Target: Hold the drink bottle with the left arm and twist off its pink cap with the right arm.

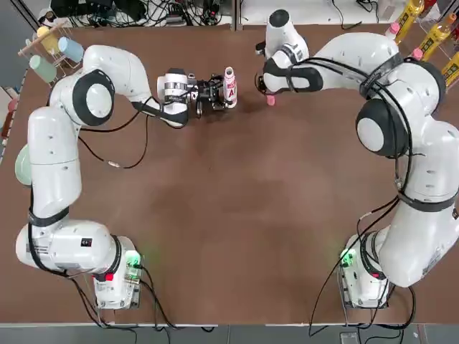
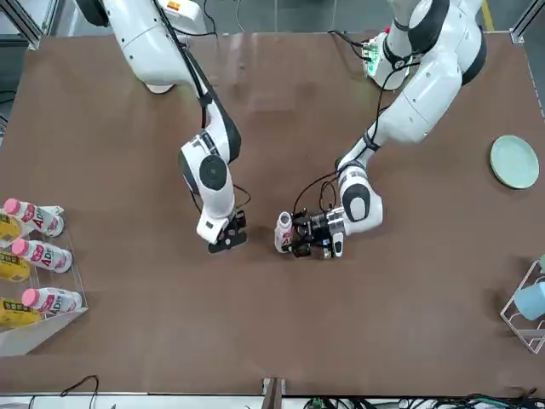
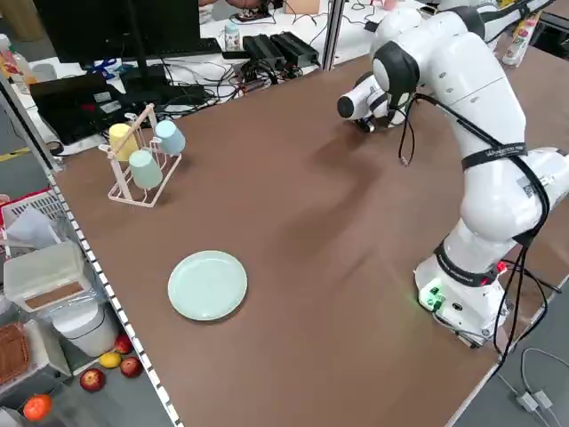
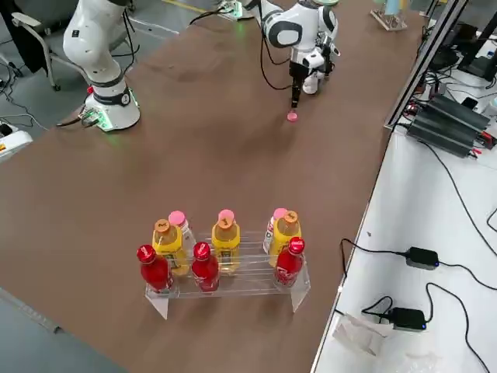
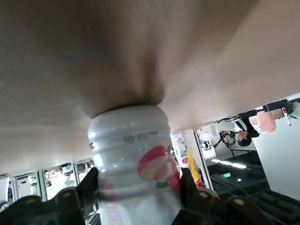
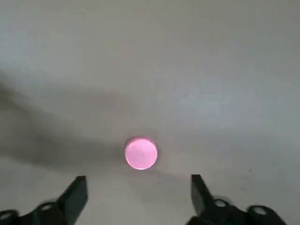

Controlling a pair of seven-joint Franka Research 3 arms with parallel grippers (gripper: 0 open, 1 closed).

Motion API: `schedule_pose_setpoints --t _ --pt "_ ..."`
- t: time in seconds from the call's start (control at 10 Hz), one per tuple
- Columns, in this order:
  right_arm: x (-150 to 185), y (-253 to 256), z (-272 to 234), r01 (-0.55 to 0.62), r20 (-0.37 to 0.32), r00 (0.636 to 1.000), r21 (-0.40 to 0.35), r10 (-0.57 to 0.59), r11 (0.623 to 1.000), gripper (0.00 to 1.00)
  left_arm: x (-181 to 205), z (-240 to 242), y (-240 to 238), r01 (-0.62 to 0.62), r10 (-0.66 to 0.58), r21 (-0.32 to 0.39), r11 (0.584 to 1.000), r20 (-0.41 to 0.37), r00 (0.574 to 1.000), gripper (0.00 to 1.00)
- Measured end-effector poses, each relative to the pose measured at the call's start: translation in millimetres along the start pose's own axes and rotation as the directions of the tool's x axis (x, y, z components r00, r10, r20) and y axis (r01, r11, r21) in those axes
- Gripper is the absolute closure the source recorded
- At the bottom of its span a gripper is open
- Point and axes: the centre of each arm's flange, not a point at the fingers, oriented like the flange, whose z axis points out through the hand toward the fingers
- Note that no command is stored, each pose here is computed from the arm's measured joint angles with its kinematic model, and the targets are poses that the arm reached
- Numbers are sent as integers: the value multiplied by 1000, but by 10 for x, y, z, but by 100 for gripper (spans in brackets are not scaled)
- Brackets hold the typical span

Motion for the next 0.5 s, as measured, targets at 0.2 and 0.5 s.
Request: schedule_pose_setpoints --t 0.2,0.5 --pt "37 47 -322 -9 -32 999 8 9 1000 0 19 -10 6 1 -1 -2 1000 -3 1000 20" --pt "136 286 -865 -82 -88 992 76 89 994 0 28 -13 7 0 0 -2 1000 -4 1000 12"
